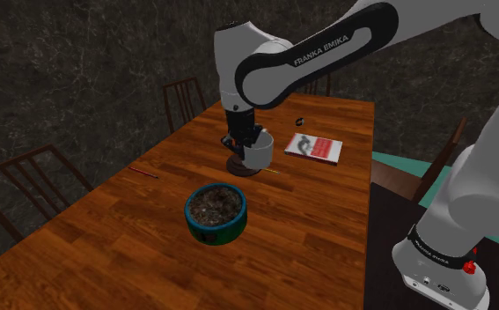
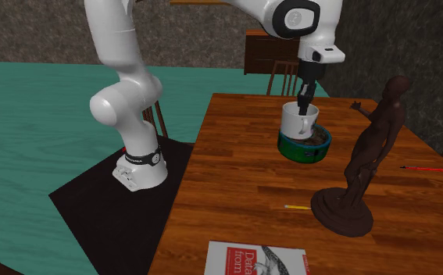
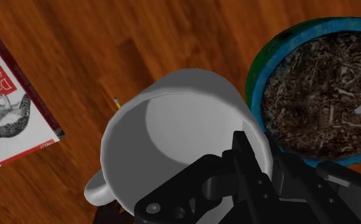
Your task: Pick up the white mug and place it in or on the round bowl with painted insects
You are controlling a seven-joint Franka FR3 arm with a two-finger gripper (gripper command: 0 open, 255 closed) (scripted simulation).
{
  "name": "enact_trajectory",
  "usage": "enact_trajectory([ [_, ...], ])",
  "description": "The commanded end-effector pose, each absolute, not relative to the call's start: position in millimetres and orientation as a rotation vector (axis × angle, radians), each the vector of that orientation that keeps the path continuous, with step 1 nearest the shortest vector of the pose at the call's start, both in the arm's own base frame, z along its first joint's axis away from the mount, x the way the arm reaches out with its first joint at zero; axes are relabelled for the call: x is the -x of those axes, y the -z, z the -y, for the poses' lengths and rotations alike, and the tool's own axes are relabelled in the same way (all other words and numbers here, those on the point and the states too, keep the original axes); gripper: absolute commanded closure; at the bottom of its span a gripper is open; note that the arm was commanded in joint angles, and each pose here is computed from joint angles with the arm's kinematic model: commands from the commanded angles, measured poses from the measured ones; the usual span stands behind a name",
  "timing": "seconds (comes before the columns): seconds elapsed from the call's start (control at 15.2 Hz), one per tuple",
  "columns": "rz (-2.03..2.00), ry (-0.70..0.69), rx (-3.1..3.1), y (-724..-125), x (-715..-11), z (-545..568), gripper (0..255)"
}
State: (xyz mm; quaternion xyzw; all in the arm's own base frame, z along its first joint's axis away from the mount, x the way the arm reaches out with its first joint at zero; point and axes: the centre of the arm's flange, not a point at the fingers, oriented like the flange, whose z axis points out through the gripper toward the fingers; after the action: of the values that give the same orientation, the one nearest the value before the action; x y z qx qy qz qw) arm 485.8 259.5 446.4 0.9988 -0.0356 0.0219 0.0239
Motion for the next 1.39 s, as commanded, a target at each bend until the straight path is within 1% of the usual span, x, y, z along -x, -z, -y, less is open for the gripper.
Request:
enact_trajectory([
  [0.0, 0.114, -0.067, -3.091, -446.6, -489.6, -285.6, 255],
  [0.66, 0.114, -0.067, -3.091, -450.0, -511.3, -411.0, 255],
  [1.32, 0.114, -0.067, -3.091, -397.2, -511.3, -411.0, 255],
])
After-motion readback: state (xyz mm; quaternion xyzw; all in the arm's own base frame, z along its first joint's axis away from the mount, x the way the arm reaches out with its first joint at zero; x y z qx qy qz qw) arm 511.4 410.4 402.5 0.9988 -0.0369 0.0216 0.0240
